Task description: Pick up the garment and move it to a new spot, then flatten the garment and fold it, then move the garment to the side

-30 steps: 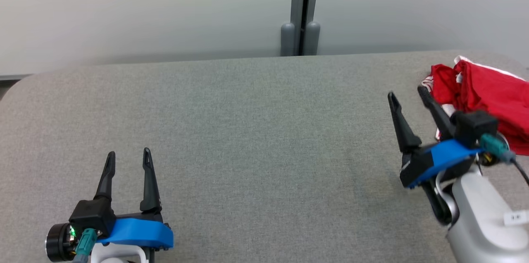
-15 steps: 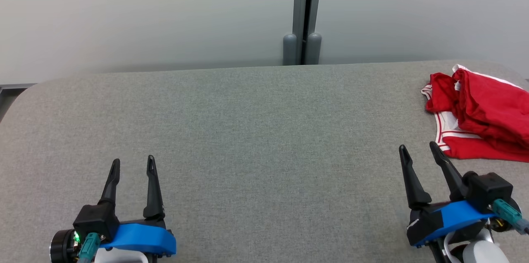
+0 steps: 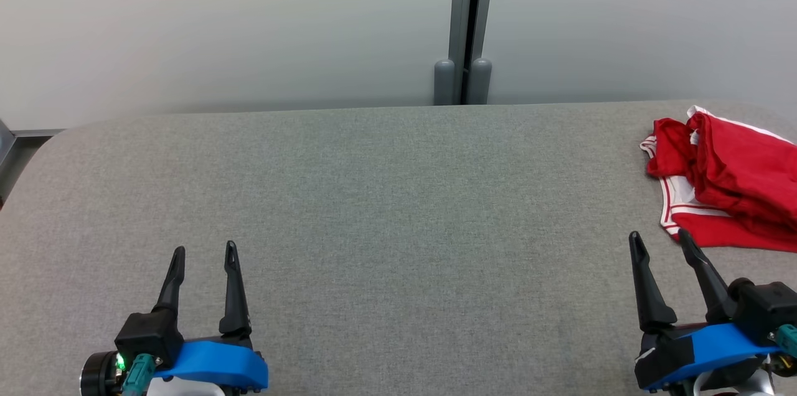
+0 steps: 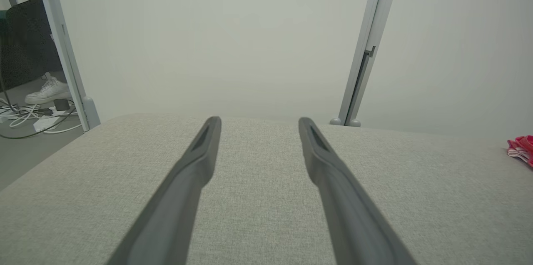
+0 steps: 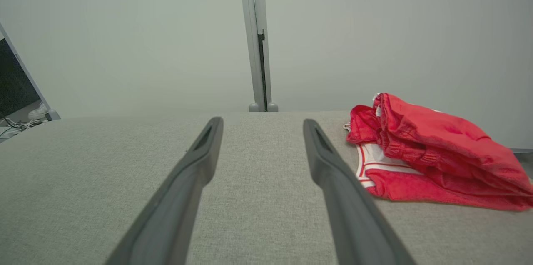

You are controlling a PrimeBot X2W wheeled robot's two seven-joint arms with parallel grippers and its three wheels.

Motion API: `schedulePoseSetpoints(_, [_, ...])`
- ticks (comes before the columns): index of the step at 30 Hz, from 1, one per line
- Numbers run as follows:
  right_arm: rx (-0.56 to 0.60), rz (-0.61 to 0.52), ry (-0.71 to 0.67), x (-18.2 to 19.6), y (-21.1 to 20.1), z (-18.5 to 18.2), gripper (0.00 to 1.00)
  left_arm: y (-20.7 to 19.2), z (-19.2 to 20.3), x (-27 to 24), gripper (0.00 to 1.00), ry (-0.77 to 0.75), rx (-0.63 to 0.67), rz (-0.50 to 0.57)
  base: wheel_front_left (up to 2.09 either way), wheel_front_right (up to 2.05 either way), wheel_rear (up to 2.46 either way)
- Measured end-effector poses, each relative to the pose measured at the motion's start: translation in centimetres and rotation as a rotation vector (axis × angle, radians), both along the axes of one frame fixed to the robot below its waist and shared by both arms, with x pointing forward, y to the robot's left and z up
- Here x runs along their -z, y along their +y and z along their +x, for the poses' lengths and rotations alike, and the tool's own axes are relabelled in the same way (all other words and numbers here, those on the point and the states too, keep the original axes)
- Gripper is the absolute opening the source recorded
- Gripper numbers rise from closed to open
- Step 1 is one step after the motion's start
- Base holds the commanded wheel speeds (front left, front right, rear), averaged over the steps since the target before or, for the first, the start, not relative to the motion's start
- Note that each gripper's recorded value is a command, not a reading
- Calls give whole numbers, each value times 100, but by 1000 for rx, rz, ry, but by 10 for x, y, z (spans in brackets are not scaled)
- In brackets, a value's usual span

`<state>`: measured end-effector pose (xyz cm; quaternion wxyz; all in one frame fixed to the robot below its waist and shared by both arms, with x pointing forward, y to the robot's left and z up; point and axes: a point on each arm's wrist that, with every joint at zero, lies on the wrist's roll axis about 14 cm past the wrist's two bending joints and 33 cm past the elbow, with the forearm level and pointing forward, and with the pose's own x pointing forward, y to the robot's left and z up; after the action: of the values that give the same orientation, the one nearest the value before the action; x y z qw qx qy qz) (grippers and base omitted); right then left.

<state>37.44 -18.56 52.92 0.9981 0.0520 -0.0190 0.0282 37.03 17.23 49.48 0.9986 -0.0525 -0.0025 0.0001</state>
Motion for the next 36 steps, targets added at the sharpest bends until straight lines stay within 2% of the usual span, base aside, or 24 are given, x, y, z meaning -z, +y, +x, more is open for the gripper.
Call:
schedulePoseSetpoints(15, [6, -3, 14, 2, -2, -2, 100, -1, -2, 1, 100, 6, 3, -18, 0, 0, 0])
schedulePoseSetpoints(16, [6, -3, 16, 3, -2, -2, 0, -1, -2, 1, 0, 8, 3, -23, 0, 0, 0])
schedulePoseSetpoints(23, [8, 13, 101, 30, -1, -8, 0, -5, -17, 34, 0, 112, -1, -38, 0, 0, 0])
schedulePoseSetpoints(36, [26, 255, 135, 38, -4, -9, 0, 2, -17, 44, 0, 182, -48, -277, 0, 0, 0])
